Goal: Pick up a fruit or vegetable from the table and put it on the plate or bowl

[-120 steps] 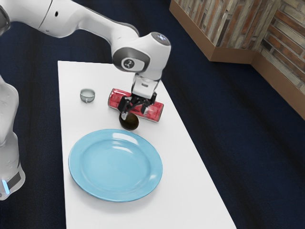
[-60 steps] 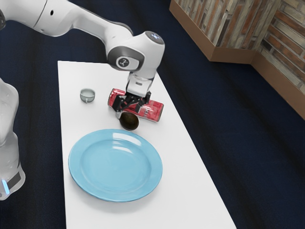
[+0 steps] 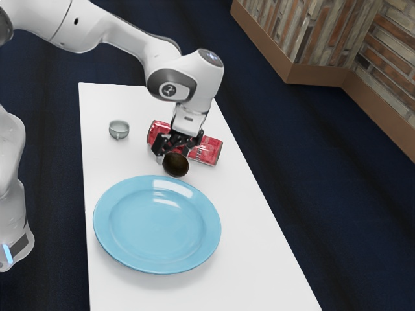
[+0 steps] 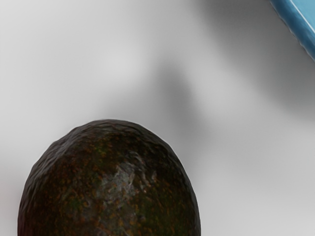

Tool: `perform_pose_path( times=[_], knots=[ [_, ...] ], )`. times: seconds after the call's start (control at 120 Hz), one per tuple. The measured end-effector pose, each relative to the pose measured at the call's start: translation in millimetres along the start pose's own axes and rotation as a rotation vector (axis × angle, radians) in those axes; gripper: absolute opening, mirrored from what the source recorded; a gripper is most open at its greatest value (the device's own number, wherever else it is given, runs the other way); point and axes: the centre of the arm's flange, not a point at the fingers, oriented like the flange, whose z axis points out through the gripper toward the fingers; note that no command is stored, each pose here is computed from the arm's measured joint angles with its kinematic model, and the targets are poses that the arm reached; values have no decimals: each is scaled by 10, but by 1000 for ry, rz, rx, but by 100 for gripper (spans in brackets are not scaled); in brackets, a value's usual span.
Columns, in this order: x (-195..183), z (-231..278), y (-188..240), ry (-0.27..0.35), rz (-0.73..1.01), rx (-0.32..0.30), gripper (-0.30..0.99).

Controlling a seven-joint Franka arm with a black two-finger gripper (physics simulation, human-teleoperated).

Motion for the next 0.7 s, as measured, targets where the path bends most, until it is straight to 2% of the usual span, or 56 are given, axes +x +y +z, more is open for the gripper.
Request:
perform_pose_path(
  times=[0.7],
  knots=[
    [-16,199,-104,-9,-14,-32,69]
  ],
)
